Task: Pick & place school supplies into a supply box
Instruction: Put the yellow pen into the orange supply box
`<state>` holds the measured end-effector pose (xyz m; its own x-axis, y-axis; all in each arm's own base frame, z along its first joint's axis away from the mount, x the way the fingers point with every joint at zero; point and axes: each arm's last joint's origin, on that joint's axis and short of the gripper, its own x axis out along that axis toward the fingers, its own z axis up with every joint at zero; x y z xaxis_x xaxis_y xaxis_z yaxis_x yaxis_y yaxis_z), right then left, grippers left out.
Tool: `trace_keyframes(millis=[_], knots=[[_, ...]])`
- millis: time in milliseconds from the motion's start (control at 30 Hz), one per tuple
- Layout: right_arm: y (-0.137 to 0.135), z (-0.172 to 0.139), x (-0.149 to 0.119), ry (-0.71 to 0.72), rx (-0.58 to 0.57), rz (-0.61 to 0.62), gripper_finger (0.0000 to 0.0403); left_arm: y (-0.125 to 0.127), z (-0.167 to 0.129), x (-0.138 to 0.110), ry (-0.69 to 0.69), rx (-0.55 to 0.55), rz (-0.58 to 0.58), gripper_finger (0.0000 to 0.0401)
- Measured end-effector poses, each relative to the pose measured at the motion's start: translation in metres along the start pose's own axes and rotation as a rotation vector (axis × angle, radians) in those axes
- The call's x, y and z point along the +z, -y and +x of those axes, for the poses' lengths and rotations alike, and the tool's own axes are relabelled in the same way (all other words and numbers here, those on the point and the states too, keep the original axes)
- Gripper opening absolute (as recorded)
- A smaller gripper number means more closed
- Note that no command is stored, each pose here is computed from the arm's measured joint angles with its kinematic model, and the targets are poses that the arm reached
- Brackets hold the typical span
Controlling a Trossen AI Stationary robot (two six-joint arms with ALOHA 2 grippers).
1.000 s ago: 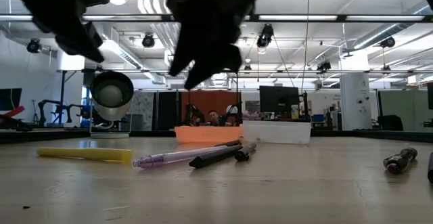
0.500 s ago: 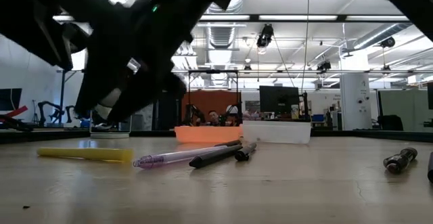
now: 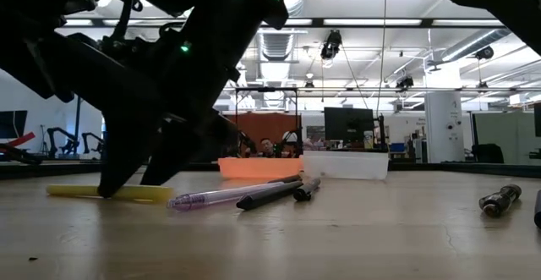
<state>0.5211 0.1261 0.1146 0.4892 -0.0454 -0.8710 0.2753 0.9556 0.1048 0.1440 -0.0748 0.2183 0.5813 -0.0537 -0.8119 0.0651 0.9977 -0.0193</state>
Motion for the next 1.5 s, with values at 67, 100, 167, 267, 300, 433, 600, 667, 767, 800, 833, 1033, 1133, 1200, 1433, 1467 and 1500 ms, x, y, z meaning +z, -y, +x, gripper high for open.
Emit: trace_keyframes(millis=[67,100,167,267,300,433,600,667,767,800,833,1033,1133,1200,1433,1467,1500], knots=[[0.0,0.001,-0.002,-0.012,-0.013,-0.005,0.0192,0.0,0.0,0.0,0.001,0.003,0.001,0.009],[0.001,0.002,-0.004,-0.017,-0.018,-0.004,0.0182,0.0,0.0,0.0,0.001,0.004,0.001,0.009],[0.003,0.002,-0.004,-0.02,-0.034,0.002,0.0154,0.0,0.0,0.0,0.0,0.007,0.002,0.009],[0.009,0.001,-0.001,-0.023,-0.046,0.008,0.0102,-0.001,0.0,0.0,0.004,0.02,0.004,0.009],[0.012,0.002,0.0,-0.03,-0.044,0.014,0.0084,-0.001,0.0,0.0,0.006,0.026,0.005,0.009],[0.023,0.003,0.003,-0.074,-0.03,0.039,0.0026,-0.001,0.0,0.0,0.012,0.041,0.005,0.009],[0.032,-0.005,0.009,-0.098,-0.014,0.11,0.0027,-0.001,0.0,0.0,0.013,0.043,-0.006,0.009],[0.034,-0.013,0.012,-0.093,-0.015,0.16,0.0027,-0.001,0.0,0.0,0.013,0.043,-0.012,0.009],[0.038,-0.028,0.015,-0.084,-0.077,0.235,0.0027,-0.002,0.0,0.0,0.018,0.054,-0.023,0.009],[0.04,-0.035,0.017,-0.072,-0.104,0.265,0.0027,-0.002,0.0,0.0,0.023,0.064,-0.029,0.009],[0.042,-0.043,0.019,-0.06,-0.133,0.292,0.0027,-0.002,0.0,0.001,0.029,0.075,-0.031,0.009],[0.048,-0.1,0.031,0.054,-0.226,0.413,0.0027,-0.004,0.0,0.001,0.053,0.123,-0.038,0.009],[0.051,-0.12,0.034,0.122,-0.258,0.468,0.0027,-0.004,0.0,0.002,0.058,0.128,-0.06,0.009],[0.055,-0.141,0.037,0.19,-0.279,0.517,0.0027,-0.004,0.0,0.002,0.059,0.129,-0.077,0.009],[0.082,-0.191,0.016,0.224,-0.532,0.628,0.0027,-0.005,-0.001,0.003,0.09,0.176,-0.11,0.009],[0.089,-0.198,0.011,0.209,-0.572,0.649,0.0027,-0.005,-0.001,0.003,0.097,0.187,-0.111,0.009],[0.097,-0.204,0.005,0.193,-0.608,0.673,0.0027,-0.006,-0.001,0.003,0.102,0.193,-0.112,0.009]])
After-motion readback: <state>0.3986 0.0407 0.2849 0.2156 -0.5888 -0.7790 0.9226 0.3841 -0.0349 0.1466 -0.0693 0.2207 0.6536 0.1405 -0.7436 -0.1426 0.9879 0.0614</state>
